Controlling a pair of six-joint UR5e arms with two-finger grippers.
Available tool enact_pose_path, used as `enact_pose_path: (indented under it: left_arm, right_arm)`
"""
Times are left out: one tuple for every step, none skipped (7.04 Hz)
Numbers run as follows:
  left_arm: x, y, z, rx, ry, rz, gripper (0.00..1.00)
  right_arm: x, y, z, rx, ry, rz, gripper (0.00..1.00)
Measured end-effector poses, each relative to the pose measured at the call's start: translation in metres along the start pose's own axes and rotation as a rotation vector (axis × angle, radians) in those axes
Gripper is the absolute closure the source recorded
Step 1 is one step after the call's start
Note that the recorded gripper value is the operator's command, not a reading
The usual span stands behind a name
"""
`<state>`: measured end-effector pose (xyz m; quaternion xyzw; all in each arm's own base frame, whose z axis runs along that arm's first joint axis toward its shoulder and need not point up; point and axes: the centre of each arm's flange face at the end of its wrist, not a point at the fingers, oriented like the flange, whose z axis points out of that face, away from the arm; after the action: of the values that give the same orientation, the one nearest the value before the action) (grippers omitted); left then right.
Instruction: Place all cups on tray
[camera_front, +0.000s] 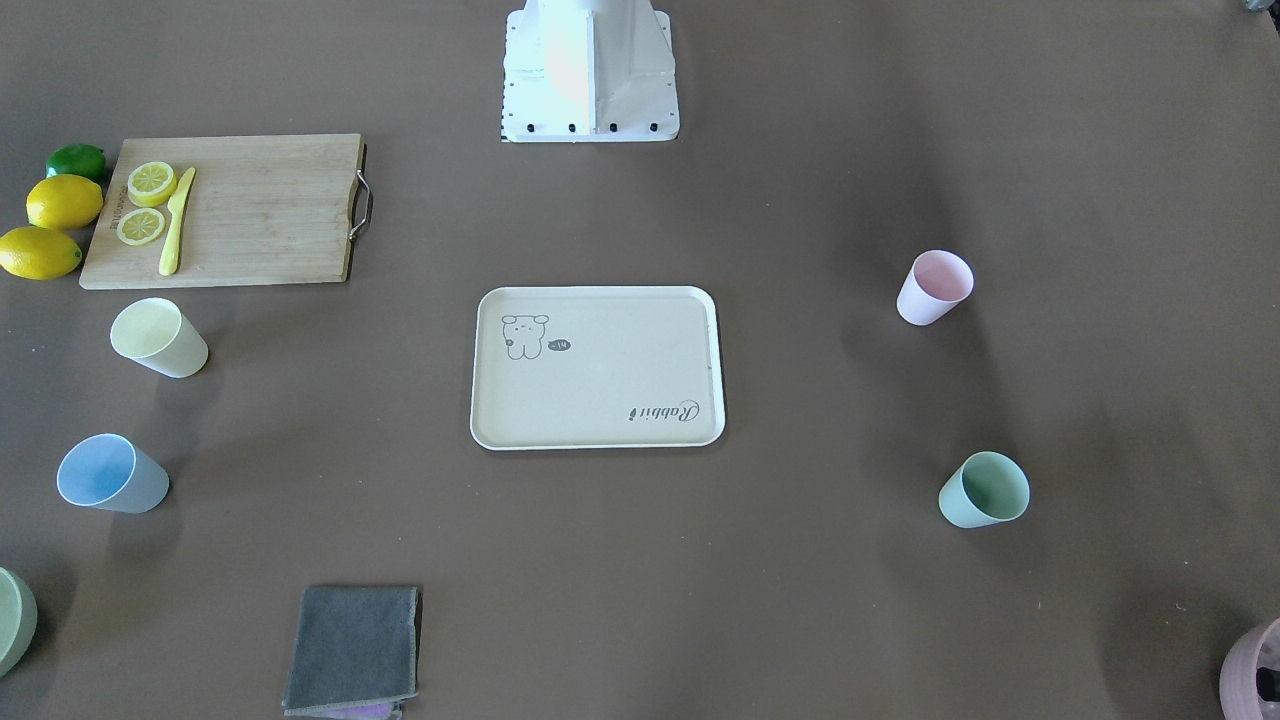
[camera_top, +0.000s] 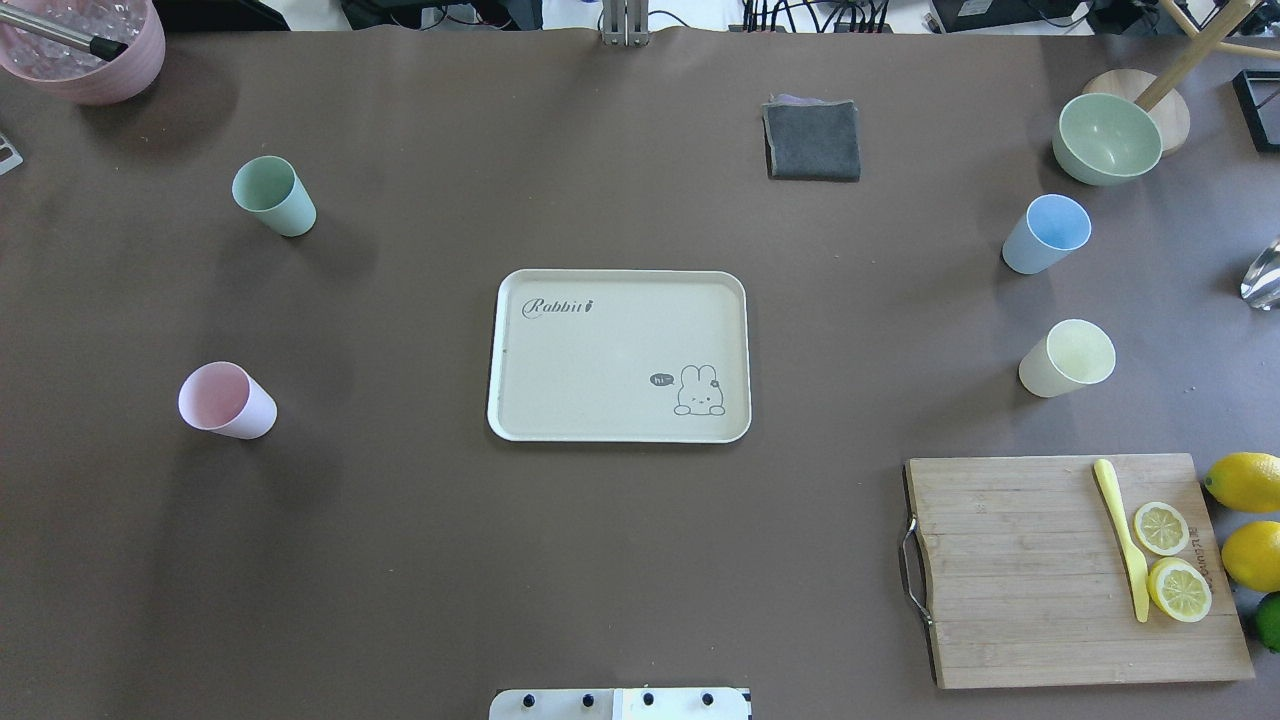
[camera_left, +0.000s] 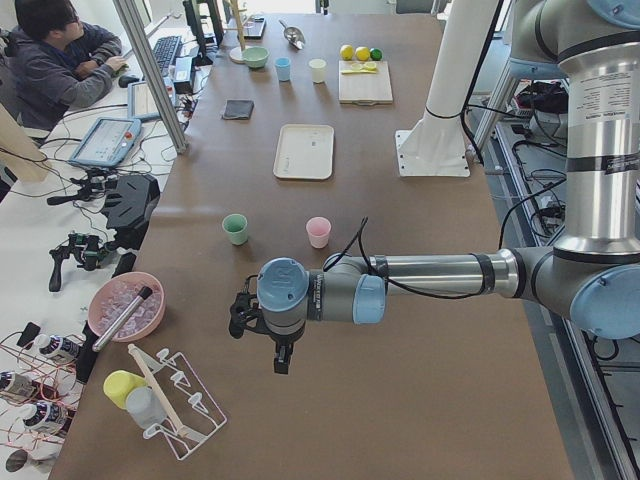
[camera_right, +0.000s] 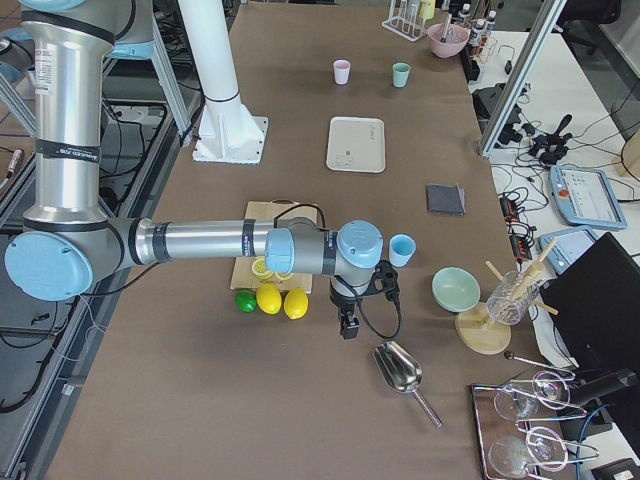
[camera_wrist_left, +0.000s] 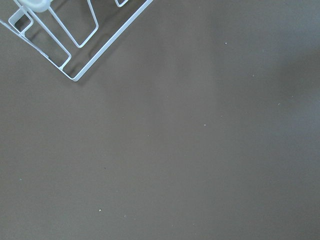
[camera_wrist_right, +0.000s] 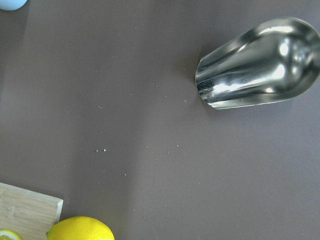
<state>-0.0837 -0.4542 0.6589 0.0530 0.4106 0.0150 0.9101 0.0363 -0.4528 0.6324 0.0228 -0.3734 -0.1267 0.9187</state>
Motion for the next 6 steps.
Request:
enact_pose_path:
  left_arm:
    - [0.003,-0.001,-0.003,0.005,0.000,0.007,0.02]
    - [0.006,-0.002,-0.004,0.009,-0.003,0.013,0.02]
    - [0.010,-0.003,-0.008,0.015,-0.004,0.022,0.02]
    - [0.014,-0.005,-0.011,0.023,-0.006,0.031,0.02]
    - [0.016,-0.006,-0.013,0.026,-0.007,0.035,0.02]
    - [0.018,-0.008,-0.015,0.031,-0.007,0.039,0.02]
  right_arm:
    - [0.000,0.000,0.000,0.000,0.000,-0.001,0.00]
    - [0.000,0.000,0.000,0.000,0.000,0.000,0.00]
    - [-0.001,-0.001,-0.001,0.001,0.000,-0.001,0.00]
    - [-0.001,-0.002,-0.002,0.003,0.005,-0.001,0.00]
    - [-0.003,-0.005,-0.005,0.007,0.017,-0.002,0.00]
    - [-0.007,-0.009,-0.012,0.024,0.037,-0.021,0.00]
